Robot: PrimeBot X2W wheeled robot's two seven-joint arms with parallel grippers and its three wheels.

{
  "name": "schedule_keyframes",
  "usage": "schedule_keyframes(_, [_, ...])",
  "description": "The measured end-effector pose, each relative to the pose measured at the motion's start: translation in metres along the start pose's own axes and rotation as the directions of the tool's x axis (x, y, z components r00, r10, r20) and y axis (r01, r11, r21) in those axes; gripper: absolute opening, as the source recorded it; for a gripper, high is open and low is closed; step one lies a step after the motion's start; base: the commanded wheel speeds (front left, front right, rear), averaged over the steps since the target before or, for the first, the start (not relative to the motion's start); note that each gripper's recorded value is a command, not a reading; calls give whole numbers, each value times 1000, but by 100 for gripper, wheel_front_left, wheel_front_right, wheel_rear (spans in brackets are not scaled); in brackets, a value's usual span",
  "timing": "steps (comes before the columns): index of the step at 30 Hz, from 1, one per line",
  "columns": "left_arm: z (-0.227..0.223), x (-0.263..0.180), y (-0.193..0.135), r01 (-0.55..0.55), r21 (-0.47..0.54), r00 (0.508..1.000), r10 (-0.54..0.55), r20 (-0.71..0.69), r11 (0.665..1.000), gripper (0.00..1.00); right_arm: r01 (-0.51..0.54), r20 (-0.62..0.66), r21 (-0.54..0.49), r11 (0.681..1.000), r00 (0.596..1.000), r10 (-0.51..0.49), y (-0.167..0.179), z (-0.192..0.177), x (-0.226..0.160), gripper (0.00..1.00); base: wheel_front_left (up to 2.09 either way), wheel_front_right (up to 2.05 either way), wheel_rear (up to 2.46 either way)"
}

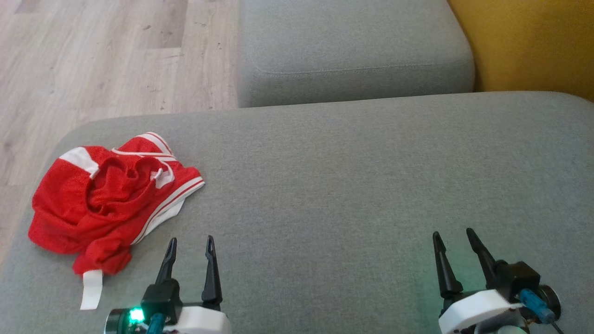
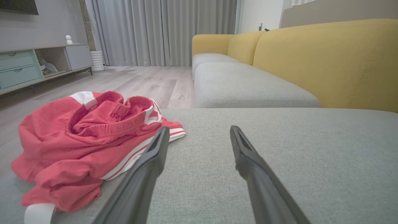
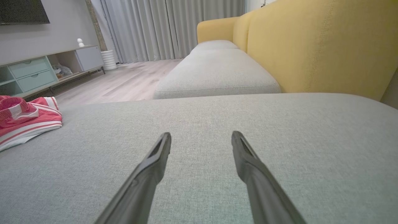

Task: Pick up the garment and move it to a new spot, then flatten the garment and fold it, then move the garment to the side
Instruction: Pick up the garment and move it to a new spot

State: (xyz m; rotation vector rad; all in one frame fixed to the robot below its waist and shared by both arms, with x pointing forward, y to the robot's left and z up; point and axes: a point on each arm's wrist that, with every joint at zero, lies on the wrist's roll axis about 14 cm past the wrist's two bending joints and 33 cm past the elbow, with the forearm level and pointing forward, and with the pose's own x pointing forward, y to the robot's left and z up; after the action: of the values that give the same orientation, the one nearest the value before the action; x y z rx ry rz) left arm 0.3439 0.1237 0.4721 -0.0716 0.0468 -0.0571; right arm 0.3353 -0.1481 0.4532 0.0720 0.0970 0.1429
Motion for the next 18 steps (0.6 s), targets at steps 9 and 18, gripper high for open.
schedule_keyframes(9, [0,-8,27,-90,-1,996,90,1,996,100,-88,21,-40,995,996,89,25,10,16,100,0,0,0])
schedule_keyframes(18, [10,-45,101,-337,-2,941,337,44,942,100,-297,22,-71,952,954,299,93,16,49,100,0,0,0])
